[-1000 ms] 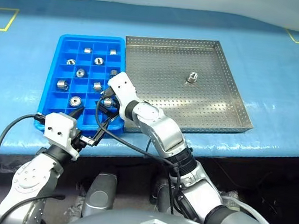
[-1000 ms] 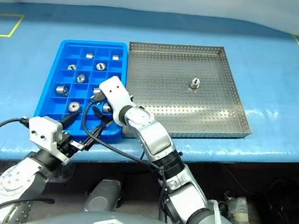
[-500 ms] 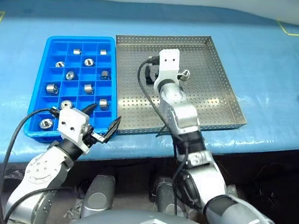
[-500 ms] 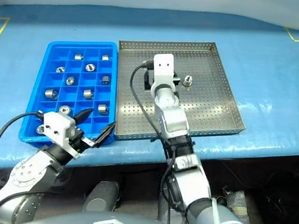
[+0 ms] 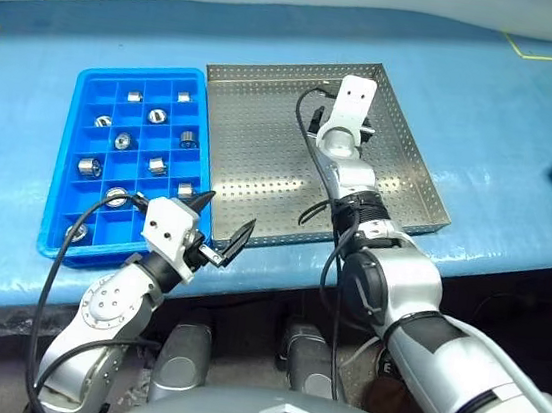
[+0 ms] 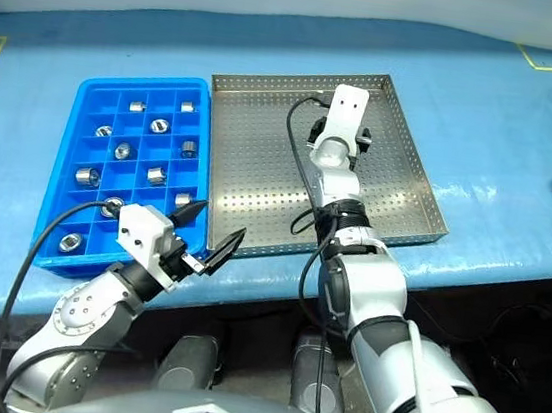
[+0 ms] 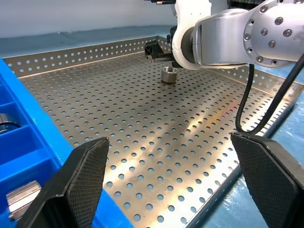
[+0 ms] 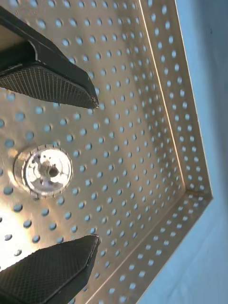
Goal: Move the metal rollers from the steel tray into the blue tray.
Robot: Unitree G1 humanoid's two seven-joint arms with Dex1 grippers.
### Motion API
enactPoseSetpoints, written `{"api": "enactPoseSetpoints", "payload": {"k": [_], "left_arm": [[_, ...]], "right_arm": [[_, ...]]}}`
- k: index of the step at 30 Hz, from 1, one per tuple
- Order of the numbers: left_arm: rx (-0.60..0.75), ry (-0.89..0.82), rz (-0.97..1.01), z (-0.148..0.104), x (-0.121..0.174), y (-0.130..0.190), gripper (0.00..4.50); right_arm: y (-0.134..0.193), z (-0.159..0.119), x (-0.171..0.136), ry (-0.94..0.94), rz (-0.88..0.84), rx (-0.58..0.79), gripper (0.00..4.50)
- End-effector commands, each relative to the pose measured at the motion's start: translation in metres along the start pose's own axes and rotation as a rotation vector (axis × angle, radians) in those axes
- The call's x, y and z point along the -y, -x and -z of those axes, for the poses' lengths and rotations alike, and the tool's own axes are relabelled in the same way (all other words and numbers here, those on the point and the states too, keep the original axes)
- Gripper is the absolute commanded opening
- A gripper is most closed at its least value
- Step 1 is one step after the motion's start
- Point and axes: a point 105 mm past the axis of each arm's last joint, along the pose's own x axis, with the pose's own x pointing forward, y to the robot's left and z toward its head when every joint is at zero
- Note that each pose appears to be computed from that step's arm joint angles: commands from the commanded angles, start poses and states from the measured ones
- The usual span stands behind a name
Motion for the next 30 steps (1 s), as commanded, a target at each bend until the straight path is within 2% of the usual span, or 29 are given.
{"api": "enactPoseSetpoints", "payload": {"k": [1,8,15,18,24,25,30], "left_arm": [[0.021,0.004,0.003,-0.004,0.003,-0.002,4.5],[0.023,0.002,0.009,-0.003,0.005,-0.004,4.5],[0.024,-0.001,0.008,-0.002,0.004,-0.006,4.5],[0.025,-0.001,0.008,-0.002,0.004,-0.006,4.5],[0.024,-0.002,-0.001,-0.002,0.003,-0.006,4.5],[0.024,-0.002,-0.003,-0.002,0.003,-0.006,4.5],[0.023,0.001,-0.004,-0.002,0.003,-0.007,4.5]], "right_arm": [[-0.003,-0.015,0.0,-0.053,-0.003,0.027,4.46],[-0.005,0.001,-0.003,-0.052,-0.08,-0.034,4.46],[-0.008,0.013,0.008,-0.042,-0.041,-0.065,4.46],[-0.008,0.015,0.011,-0.048,-0.03,-0.073,3.9],[-0.007,0.017,0.008,-0.047,-0.048,-0.079,1.9],[-0.007,0.018,0.007,-0.043,-0.049,-0.079,1.7],[-0.006,0.02,0.005,-0.041,-0.044,-0.081,1.69]]}}
